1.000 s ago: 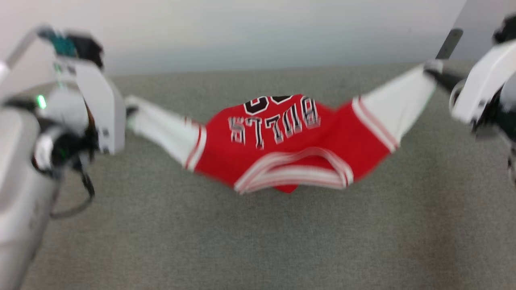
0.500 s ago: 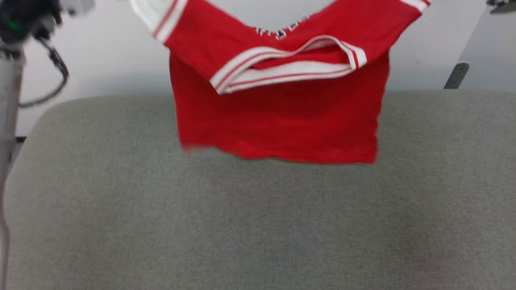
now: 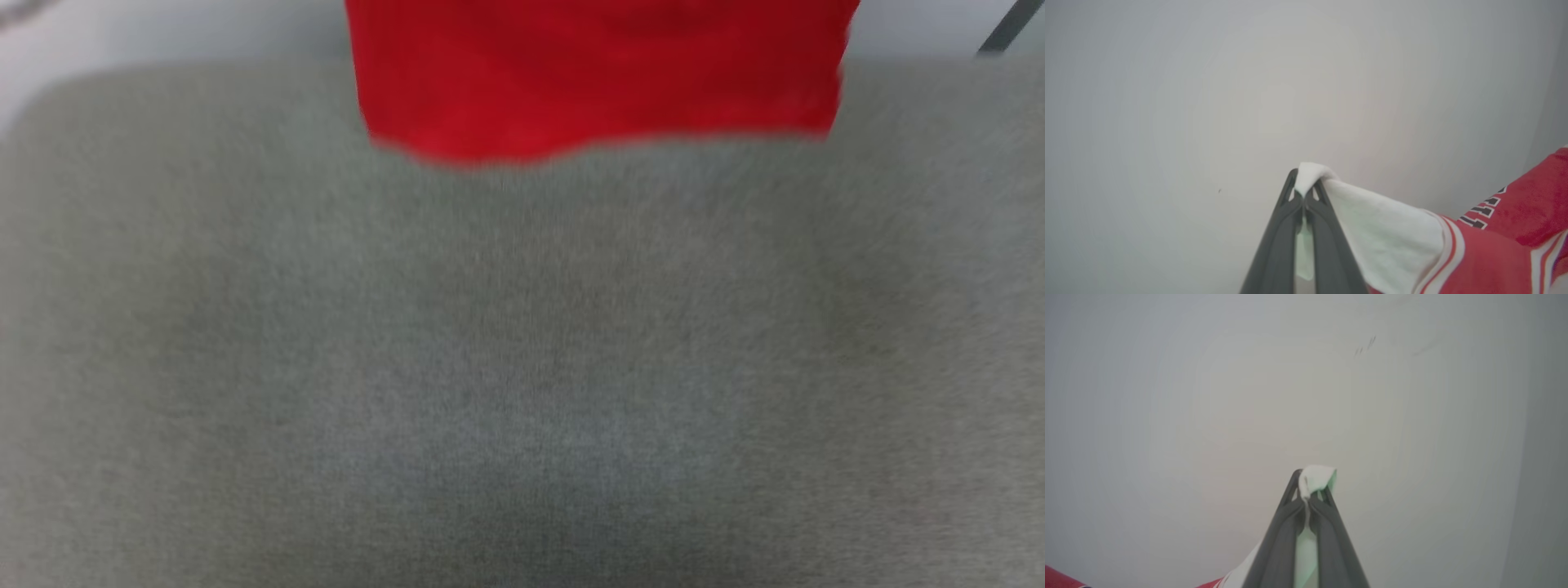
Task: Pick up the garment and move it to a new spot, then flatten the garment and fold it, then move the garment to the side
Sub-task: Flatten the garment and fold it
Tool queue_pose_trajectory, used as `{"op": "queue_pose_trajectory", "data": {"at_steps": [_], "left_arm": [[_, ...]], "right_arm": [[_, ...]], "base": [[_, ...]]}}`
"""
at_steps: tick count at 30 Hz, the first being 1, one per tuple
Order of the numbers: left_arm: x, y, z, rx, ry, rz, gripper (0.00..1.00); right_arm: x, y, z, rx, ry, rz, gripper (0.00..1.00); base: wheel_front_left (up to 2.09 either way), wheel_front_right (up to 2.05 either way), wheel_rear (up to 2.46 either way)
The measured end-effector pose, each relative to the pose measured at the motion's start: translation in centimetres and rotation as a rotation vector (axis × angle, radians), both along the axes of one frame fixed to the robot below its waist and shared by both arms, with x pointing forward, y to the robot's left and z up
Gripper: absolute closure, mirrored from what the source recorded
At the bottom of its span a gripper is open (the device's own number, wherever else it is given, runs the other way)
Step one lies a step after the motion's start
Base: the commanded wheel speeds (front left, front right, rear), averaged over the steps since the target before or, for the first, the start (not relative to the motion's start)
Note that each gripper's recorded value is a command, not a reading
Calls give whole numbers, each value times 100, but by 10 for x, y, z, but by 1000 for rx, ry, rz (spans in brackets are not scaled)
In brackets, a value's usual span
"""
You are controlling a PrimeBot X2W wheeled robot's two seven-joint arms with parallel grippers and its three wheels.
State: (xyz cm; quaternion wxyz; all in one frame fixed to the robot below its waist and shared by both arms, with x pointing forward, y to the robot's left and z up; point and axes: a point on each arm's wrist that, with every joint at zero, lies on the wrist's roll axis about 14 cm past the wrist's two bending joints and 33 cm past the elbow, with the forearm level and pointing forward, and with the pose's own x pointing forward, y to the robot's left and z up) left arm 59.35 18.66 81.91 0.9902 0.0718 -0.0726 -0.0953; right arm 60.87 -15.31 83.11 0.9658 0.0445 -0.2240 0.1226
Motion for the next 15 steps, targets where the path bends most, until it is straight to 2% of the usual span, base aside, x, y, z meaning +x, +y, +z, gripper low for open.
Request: {"op": "queue_pose_trajectory", "data": {"at_steps": [4, 6, 8, 10, 12, 15], "left_arm": [[33, -8, 16, -16, -181, 0, 100], [51, -8, 11, -46, -229, 1, 100], [68, -10, -1, -70, -265, -17, 100], [88, -10, -32, -93, -239, -22, 100], [108, -4, -73, -113, -176, -11, 100], [127, 4, -146, -101, -58, 11, 100]], "right_arm": [[25, -9, 8, -91, -214, -92, 100], [41, -12, -1, -141, -252, -126, 100], [61, -10, -26, -207, -238, -143, 100], [82, -3, -60, -249, -194, -137, 100], [99, 4, -96, -282, -142, -121, 100], [118, 12, -171, -308, -17, -83, 100]], "base": [[0, 0, 0], [0, 0, 0], [0, 0, 0], [0, 0, 0], [0, 0, 0], [0, 0, 0]]}}
